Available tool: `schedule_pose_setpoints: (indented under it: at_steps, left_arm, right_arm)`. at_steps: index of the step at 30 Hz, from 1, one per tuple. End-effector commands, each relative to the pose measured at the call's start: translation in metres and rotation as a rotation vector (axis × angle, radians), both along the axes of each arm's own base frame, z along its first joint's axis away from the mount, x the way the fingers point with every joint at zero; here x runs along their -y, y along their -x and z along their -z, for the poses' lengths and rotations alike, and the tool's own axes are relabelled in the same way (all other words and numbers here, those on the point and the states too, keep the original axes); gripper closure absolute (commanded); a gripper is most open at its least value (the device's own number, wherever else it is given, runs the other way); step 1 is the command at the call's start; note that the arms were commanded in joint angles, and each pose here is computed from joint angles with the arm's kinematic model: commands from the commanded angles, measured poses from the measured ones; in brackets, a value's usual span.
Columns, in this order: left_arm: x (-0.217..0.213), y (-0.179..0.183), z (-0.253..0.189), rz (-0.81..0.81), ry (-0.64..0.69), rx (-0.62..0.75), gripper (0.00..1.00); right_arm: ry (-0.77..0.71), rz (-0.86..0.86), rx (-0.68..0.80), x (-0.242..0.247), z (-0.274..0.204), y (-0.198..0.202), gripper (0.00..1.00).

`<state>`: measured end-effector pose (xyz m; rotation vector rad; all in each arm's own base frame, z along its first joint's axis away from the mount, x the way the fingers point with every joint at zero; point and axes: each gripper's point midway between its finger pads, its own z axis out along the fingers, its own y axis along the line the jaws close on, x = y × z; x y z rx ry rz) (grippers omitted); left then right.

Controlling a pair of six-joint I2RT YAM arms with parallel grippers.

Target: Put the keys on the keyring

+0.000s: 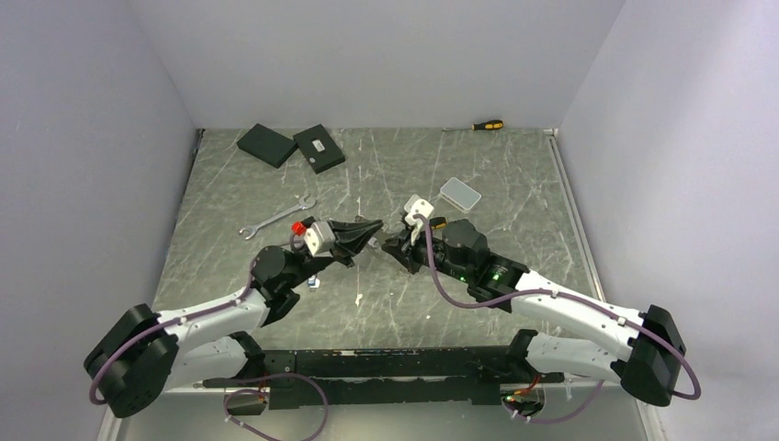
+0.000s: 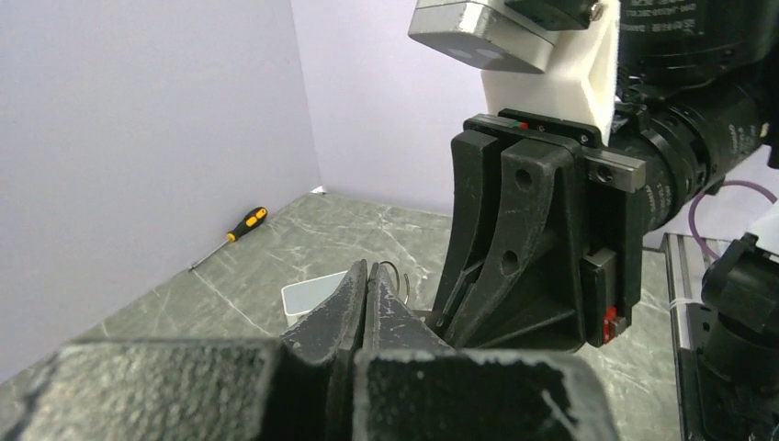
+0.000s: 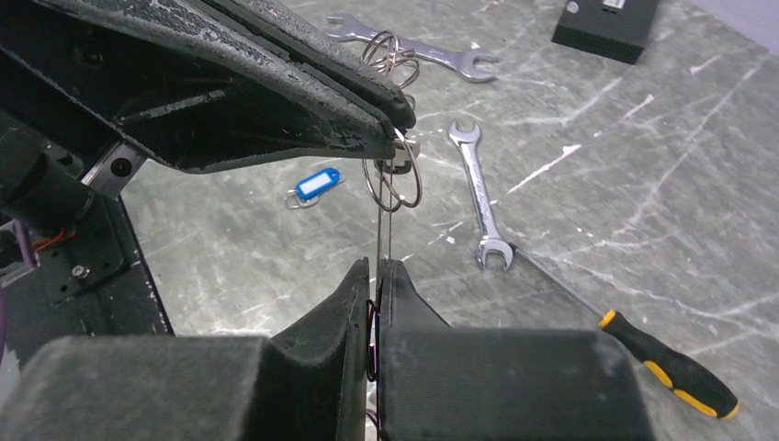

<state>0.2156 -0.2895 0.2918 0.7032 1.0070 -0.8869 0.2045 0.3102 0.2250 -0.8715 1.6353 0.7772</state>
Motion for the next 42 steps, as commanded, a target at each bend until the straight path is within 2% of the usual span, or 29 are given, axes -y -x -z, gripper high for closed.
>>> schedule_pose_setpoints:
  at_steps: [1, 6, 9, 13, 18, 22, 26, 31, 42]
  left_arm:
    - [0.002, -0.004, -0.009, -0.006, 0.078, -0.022, 1.0]
    - [-0.01, -0.016, -0.012, -0.097, 0.152, -0.061, 1.0]
    - [-0.016, -0.023, -0.014, -0.14, 0.177, -0.096, 1.0]
    - [-0.02, -0.021, -0.021, -0.132, 0.238, -0.112, 1.0]
    - [-0.018, -0.012, -0.022, -0.091, 0.238, -0.089, 1.0]
    - [-0.017, -0.001, -0.028, -0.036, 0.255, -0.063, 1.0]
    - [-0.014, 0.008, -0.031, 0.016, 0.263, -0.051, 1.0]
    - [-0.011, 0.02, -0.039, 0.082, 0.284, -0.027, 1.0]
    - [-0.01, 0.035, -0.045, 0.143, 0.259, 0.004, 1.0]
  right_arm:
    - [-0.141, -0.001, 0.073, -0.013, -0.059, 0.006, 1.0]
    - [-0.139, 0.082, 0.118, 0.002, -0.068, -0.004, 1.0]
    - [-0.122, 0.074, 0.135, 0.004, -0.07, -0.003, 1.0]
    - [-0.106, -0.011, 0.157, 0.001, -0.072, 0.01, 0.72]
    - [-0.084, -0.131, 0.249, 0.008, -0.067, 0.032, 0.57]
    - [-0.115, -0.153, 0.283, 0.017, -0.081, 0.038, 0.56]
    - [-0.193, -0.151, 0.29, 0.02, -0.095, 0.038, 0.6]
    - [-0.216, -0.105, 0.279, 0.018, -0.093, 0.021, 0.67]
    - [-0.243, -0.174, 0.278, 0.015, -0.1, 0.014, 0.72]
